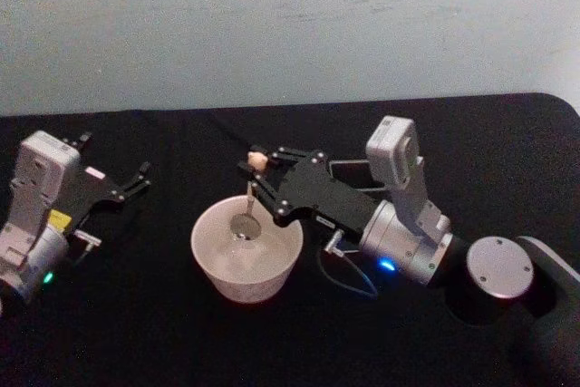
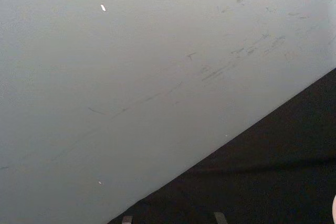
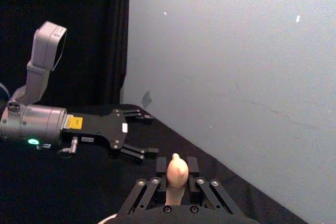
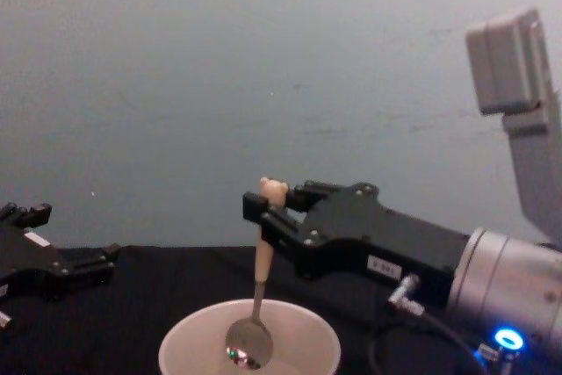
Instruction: Pick up the stirring spoon with one hand, stir inside the cup, then place it back in its original position.
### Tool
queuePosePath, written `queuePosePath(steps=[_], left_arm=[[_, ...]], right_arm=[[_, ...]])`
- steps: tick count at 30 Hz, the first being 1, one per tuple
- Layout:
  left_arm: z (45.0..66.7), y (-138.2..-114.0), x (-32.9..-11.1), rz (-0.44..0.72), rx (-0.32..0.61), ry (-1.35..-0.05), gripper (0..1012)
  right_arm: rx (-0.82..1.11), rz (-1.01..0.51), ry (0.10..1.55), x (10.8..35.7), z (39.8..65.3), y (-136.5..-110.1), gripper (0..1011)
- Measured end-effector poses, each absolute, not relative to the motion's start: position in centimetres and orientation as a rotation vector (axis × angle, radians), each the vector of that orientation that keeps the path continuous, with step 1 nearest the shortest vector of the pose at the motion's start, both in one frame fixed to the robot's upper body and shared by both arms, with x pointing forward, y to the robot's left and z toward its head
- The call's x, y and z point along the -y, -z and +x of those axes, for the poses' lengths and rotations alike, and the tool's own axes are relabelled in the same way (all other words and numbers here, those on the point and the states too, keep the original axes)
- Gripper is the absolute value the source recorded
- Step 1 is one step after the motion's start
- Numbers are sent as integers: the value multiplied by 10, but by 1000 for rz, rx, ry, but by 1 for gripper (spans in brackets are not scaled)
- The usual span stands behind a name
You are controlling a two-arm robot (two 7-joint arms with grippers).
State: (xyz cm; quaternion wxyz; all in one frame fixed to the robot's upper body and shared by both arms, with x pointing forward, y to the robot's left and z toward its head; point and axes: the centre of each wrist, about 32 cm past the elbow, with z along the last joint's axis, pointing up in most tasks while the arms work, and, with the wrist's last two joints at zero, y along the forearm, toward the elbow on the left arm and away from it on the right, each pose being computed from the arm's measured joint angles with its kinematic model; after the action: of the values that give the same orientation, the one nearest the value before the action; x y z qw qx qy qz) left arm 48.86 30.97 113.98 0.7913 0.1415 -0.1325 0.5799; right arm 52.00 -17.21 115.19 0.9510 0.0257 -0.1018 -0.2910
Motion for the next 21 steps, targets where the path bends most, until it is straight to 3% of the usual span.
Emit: queuePosePath(steps=[21], left_arm=[[489, -1140, -310, 304, 285, -1248, 1001]], right_arm=[[229, 13, 593, 168, 524, -1137, 224]])
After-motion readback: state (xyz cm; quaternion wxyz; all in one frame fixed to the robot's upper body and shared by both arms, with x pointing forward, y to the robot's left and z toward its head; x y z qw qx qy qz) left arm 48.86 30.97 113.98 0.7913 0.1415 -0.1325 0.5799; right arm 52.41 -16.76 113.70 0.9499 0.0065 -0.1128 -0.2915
